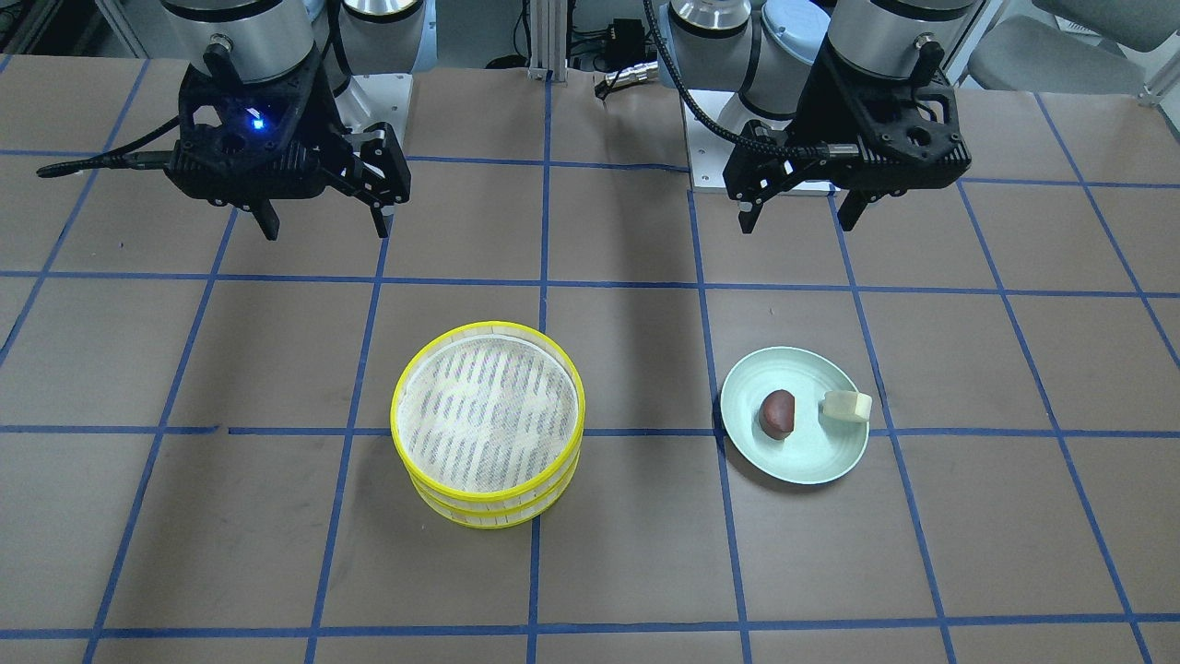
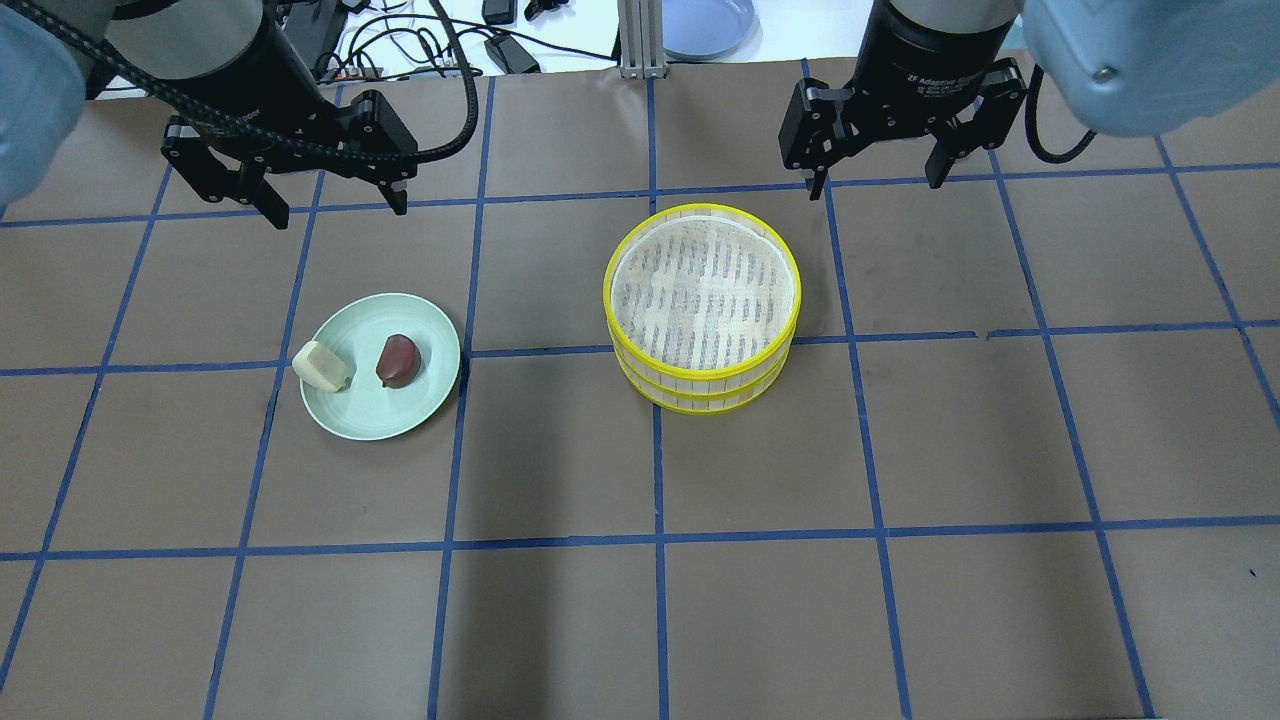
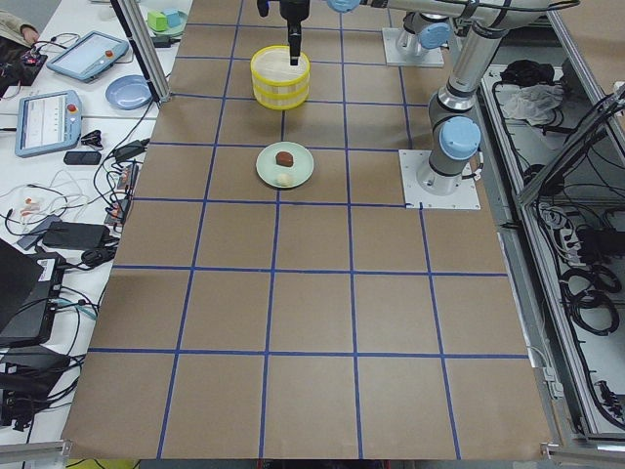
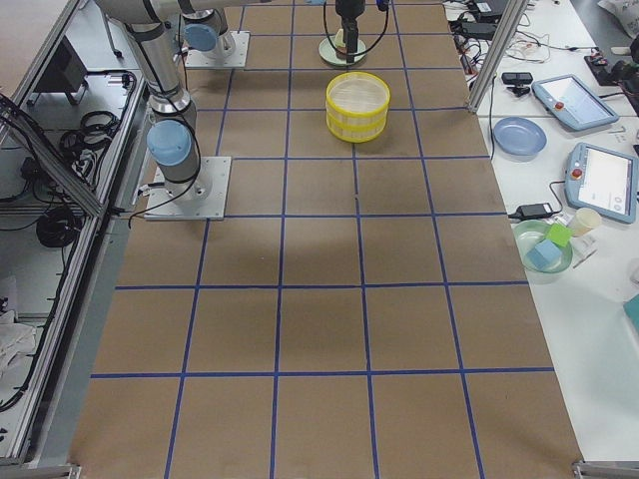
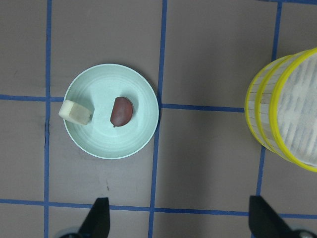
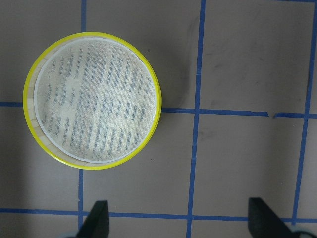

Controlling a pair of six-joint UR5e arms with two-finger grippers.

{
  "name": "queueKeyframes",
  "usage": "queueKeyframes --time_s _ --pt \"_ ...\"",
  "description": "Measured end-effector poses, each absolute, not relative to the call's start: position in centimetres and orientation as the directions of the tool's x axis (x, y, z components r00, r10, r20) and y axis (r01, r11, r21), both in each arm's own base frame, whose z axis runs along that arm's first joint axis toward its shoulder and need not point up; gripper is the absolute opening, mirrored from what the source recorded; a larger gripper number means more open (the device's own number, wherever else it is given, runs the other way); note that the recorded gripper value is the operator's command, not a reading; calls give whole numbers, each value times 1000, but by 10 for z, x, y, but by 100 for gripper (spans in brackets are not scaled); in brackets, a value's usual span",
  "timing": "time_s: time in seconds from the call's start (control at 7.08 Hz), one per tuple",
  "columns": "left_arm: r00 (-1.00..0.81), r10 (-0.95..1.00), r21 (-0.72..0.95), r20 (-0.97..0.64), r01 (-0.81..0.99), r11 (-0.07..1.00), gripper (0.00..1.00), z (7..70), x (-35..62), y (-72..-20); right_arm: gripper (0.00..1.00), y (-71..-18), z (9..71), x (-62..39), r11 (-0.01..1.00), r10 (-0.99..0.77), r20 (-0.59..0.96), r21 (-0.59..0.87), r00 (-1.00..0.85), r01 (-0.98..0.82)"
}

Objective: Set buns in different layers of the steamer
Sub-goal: 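Lower the left gripper to the cream bun while the right grips the steamer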

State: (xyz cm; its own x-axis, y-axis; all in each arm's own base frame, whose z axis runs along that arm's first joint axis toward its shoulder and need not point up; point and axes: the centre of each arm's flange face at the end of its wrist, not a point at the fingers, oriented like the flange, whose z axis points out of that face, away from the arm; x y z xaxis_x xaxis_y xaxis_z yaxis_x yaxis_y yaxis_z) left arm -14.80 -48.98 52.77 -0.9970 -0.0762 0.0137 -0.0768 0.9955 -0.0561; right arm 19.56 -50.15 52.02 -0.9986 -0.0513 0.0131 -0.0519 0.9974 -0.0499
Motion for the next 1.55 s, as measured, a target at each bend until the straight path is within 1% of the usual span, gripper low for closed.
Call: queueKeyframes --time_s 0.28,0.42,0.71,0.85,1.13,1.27,1.55 --pt "-998 -66 -47 15 -66 997 100 524 -147 -490 100 -501 518 196 998 -51 14 -45 -999 -52" --pt "-1000 -29 -37 8 -29 999 100 517 -139 -492 100 -501 515 196 998 -51 12 -40 -999 -52" --pt "-1000 -5 8 11 -5 1000 100 480 -79 -510 100 -501 494 199 998 -54 3 -18 -999 -54" --pt "-1000 3 16 14 3 1000 100 452 -43 -523 100 -506 467 201 999 -53 1 -11 -999 -54" --pt "-999 19 79 28 21 997 100 384 7 -539 99 -530 384 205 999 -37 1 13 -999 -36" --pt "-999 5 127 47 11 992 100 349 26 -547 95 -543 347 207 999 -32 4 39 -999 -32" --pt "-997 -13 196 74 1 981 100 281 45 -567 44 -561 298 209 997 -30 11 76 -999 -30"
